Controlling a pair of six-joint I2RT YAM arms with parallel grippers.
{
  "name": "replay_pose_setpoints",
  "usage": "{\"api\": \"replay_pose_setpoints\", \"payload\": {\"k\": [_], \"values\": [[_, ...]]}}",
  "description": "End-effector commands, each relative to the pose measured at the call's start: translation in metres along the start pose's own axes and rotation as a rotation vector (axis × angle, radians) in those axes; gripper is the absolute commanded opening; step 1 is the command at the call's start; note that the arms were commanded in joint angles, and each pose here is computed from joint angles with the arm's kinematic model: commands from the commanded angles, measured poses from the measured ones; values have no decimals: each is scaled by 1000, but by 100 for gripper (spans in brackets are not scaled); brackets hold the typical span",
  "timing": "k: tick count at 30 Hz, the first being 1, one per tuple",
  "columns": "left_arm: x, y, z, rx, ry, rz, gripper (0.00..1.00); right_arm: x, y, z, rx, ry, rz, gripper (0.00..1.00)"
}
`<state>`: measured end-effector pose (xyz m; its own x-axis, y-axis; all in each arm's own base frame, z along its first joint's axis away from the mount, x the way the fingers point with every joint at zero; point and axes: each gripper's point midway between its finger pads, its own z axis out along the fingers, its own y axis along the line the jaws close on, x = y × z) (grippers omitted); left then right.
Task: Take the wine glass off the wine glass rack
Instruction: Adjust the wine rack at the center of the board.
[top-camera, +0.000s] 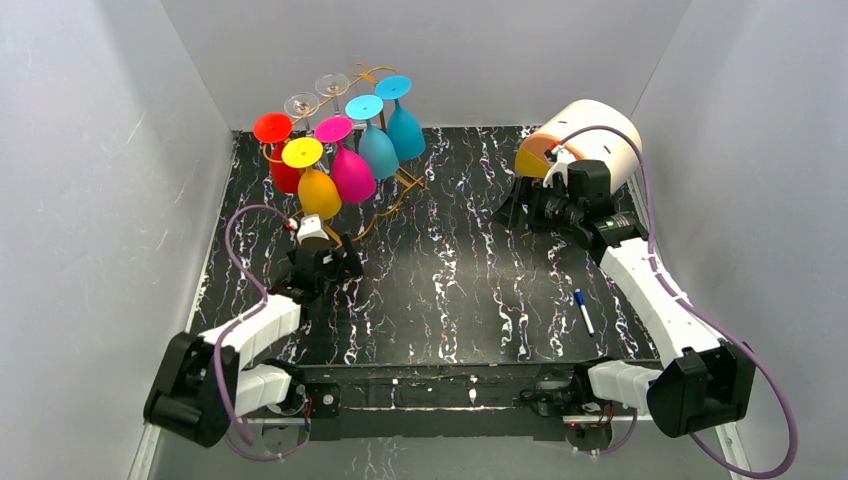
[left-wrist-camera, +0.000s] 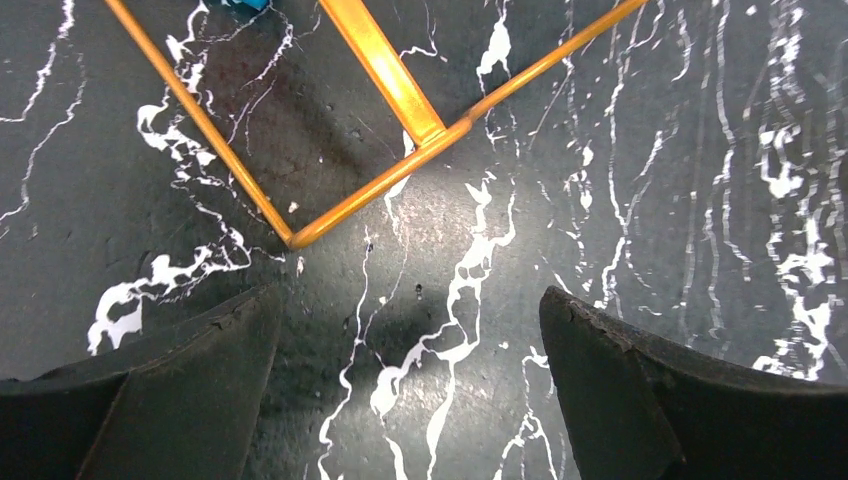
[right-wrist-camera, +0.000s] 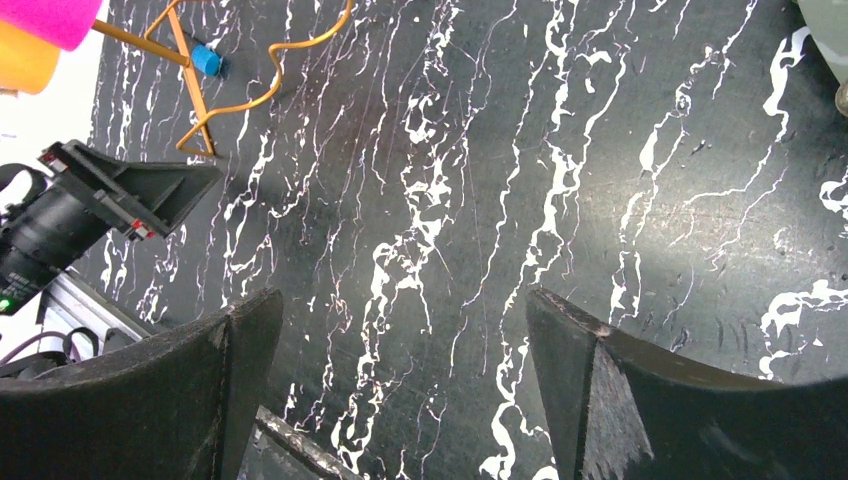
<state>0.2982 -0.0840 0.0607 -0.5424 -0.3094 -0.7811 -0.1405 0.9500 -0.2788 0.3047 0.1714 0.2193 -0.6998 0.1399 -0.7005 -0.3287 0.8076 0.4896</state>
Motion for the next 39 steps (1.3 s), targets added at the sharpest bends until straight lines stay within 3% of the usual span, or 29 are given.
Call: {"api": "replay_pose_setpoints", "payload": {"k": [1,14,33,39], "values": [[-22,-11,18,7,-48,49,98,-2,2,-5,0,-11,1,99],[-17,-12,50,-1,-20,70,98,7,-3,-5,18,10,14,99],[-27,-54,104,144,32,-20,98,8,-2,0,7,21,42,99],[-15,-47,96,152,41,-42,98,8,-2,1,8,26,51,99]]}}
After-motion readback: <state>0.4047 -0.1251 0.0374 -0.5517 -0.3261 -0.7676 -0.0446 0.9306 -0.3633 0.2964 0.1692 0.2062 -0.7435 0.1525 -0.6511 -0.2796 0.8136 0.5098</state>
